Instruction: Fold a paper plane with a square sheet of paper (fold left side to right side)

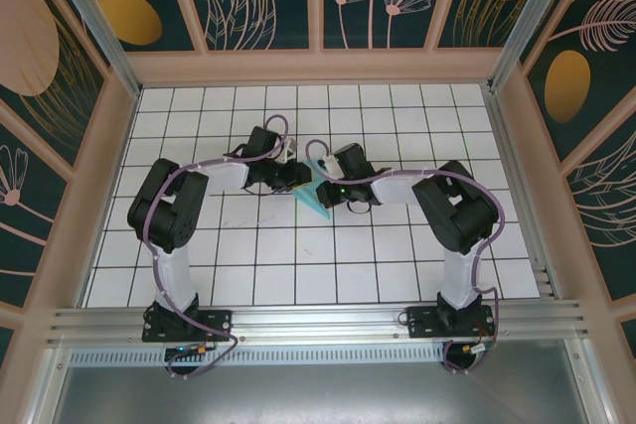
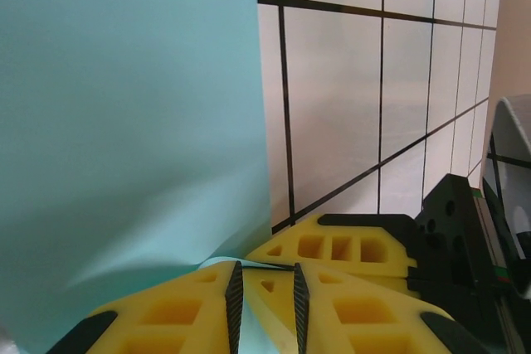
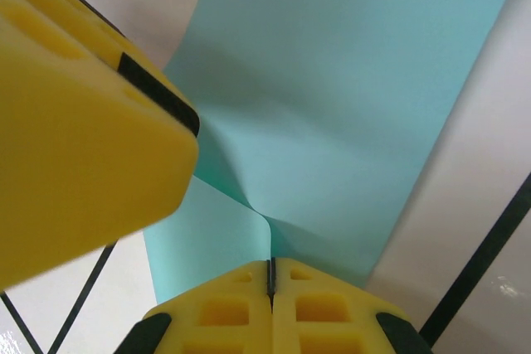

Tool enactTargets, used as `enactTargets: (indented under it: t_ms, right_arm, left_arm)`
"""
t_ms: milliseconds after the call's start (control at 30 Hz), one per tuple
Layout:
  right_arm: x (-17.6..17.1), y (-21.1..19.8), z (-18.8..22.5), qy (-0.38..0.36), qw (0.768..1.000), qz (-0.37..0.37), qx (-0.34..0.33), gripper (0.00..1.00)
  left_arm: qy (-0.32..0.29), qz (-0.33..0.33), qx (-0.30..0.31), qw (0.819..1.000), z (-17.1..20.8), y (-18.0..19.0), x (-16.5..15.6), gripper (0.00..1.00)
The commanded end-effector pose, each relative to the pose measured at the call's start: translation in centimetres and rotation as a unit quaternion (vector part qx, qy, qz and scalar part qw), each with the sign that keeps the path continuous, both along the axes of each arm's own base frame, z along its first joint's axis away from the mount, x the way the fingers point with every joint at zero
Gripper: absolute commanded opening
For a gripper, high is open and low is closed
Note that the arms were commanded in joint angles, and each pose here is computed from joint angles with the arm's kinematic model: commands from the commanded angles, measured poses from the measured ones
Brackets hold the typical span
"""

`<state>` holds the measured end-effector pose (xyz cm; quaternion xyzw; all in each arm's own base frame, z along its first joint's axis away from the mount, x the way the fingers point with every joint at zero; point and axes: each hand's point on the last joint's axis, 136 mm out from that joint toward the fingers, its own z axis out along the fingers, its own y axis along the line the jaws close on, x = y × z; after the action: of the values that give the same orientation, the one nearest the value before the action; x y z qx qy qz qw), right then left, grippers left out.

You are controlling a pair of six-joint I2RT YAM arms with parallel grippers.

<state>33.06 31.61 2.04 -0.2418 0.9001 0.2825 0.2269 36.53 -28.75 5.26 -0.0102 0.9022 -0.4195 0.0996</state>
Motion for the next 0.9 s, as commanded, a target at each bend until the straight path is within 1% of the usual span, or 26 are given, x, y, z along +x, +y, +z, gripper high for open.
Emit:
enactTargets:
  t_ms: [0,433,600,867]
  right_arm:
    - [-2.0,-1.5,-2.9,0.049,0.998,-0.001,-0.033,0.00]
    - [-2.0,-1.8,-3.1,0.049,0.998,-0.003,-0.041,0.00]
    - [-2.0,-1.8,-3.2,0.049,0.998,-0.002,-0.044,0.00]
    - [-1.6,-1.4,-2.2,0.044,0.999,-0.003,-0.029,0.00]
  left_arm:
    - [-0.008,-0.002,-0.004,1.000,0.7,-0.4,-0.4,0.26]
    - [0.022,0.005,0.051,0.998,-3.3,1.0,-1.5,0.26]
    - [0.033,0.005,0.063,0.997,-4.7,1.4,-2.0,0.26]
    - [0.051,0.008,0.087,0.995,-7.0,2.2,-2.7,0.25]
